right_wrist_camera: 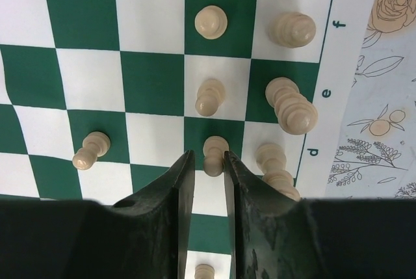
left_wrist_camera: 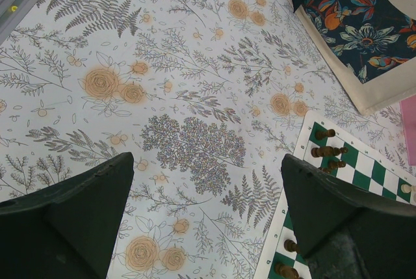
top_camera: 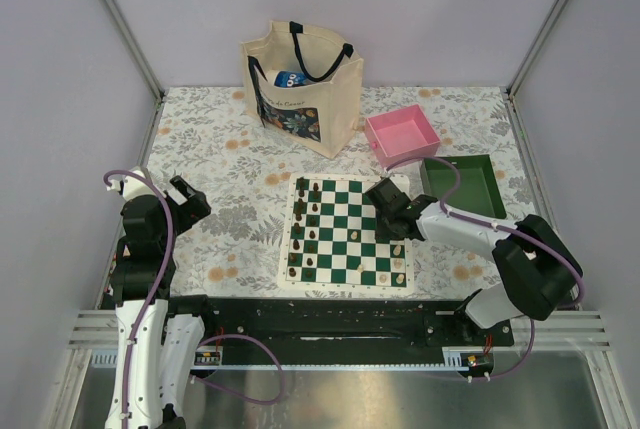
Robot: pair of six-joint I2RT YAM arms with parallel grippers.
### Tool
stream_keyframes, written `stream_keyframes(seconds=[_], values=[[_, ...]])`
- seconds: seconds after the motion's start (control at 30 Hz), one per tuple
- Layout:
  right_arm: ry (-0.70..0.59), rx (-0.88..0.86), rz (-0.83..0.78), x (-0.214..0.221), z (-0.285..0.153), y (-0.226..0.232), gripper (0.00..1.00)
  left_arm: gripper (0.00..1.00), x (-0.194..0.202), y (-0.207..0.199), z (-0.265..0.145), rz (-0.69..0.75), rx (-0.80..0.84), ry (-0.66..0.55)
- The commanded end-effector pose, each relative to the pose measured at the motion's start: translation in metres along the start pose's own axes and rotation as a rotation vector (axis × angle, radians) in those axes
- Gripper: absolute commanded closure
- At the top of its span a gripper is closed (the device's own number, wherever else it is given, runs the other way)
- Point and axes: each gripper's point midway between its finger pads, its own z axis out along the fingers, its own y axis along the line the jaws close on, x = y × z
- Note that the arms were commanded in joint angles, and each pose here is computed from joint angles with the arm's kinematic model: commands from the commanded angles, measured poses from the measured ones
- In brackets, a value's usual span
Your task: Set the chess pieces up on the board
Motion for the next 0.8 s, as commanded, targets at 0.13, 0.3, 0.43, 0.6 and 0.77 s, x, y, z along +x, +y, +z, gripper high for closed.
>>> stream_keyframes(seconds=[0.13,0.3,0.43,0.6,0.77], values=[[-0.03,-0.042,0.002,-0.01,-0.012,0.005,0.55,0.01,-0.01,-0.008,0.002,-0.004,0.035,-0.033],[-0.094,-0.125,-0.003,-0.028,-0.036,0.016,0.49,0.01,-0.01,-0.008,0.002,-0.006,0.037,-0.035],[-0.143,-0.234,-0.032,-0.041,-0.056,0.033,0.45,0.01,-0.011,-0.009,0.001,-0.007,0.038,-0.038],[-0.137,-0.297,-0.046,-0.044,-0.058,0.047,0.44,0.01,-0.011,-0.009,0.001,-0.007,0.039,-0.039],[-0.067,-0.323,-0.047,-0.037,-0.044,0.062,0.42,0.01,-0.011,-0.009,0.001,-0.007,0.04,-0.037]])
